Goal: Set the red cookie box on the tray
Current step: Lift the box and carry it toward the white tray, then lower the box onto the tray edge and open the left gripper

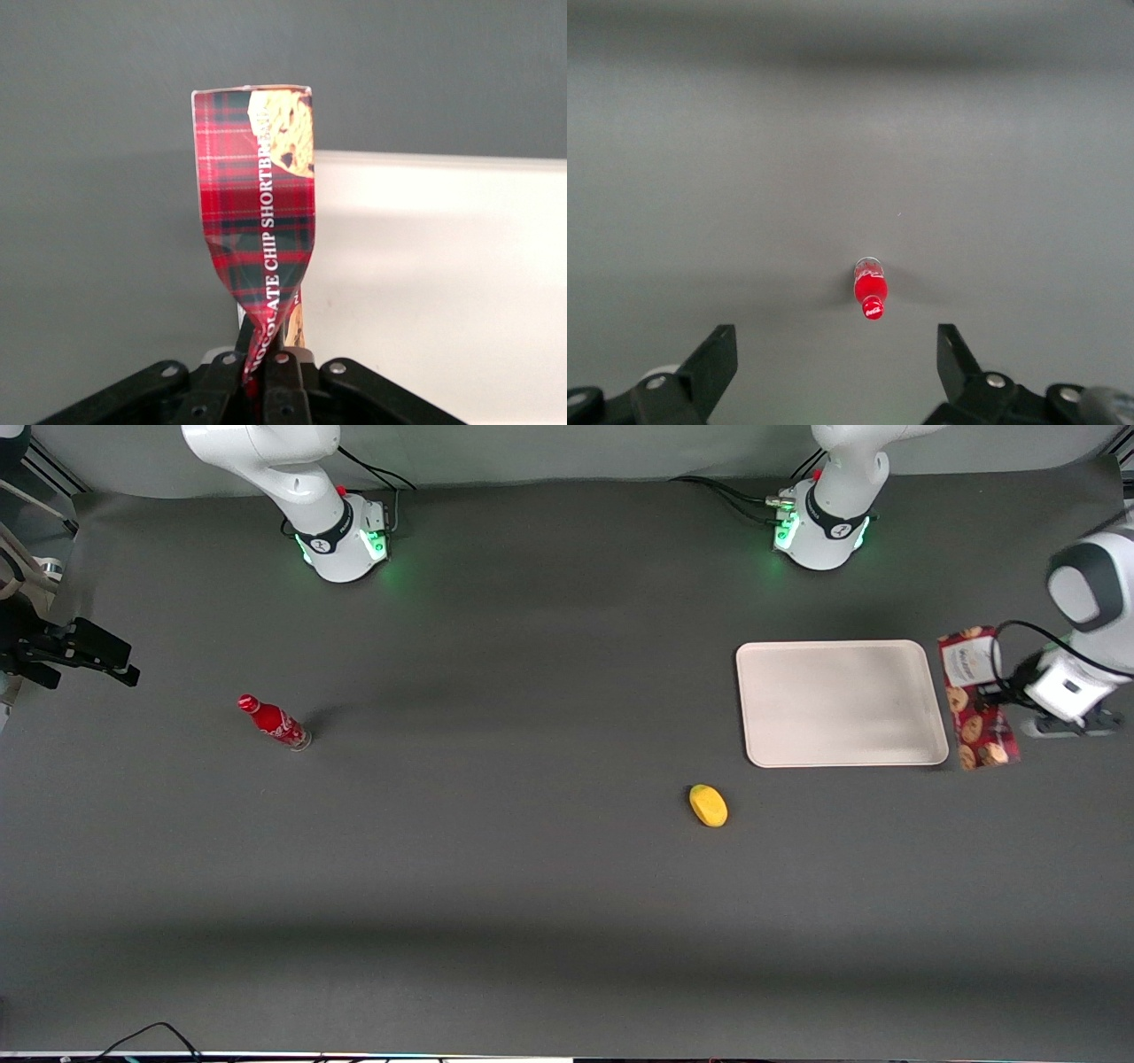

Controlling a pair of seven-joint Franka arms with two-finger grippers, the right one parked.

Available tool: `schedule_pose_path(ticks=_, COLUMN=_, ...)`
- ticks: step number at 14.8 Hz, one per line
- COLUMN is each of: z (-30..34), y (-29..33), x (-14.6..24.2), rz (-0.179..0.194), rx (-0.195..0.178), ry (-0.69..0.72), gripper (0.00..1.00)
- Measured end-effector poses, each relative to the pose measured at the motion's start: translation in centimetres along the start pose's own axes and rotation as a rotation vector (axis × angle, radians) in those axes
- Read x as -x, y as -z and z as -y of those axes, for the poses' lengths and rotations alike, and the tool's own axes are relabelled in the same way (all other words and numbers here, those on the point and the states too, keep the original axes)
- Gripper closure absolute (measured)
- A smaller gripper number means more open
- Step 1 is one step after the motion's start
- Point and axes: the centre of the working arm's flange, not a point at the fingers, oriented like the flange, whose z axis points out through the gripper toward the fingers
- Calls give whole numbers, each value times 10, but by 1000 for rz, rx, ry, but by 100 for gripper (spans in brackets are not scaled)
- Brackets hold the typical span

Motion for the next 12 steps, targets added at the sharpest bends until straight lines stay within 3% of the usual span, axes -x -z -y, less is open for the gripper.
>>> schedule_pose_path(ticks=4, z=-16, y=-32, x=49, rz=-65, rx=-11, ry=-5, gripper=95)
schedule_pose_path(ticks=10, z=-27, y=-50, x=54, rz=-95, rx=-26, ry=-27, gripper=95)
schedule_pose_path(ticks=12, z=-30, y=-58, x=53, rz=-90, rx=-28, ry=-34, gripper=95)
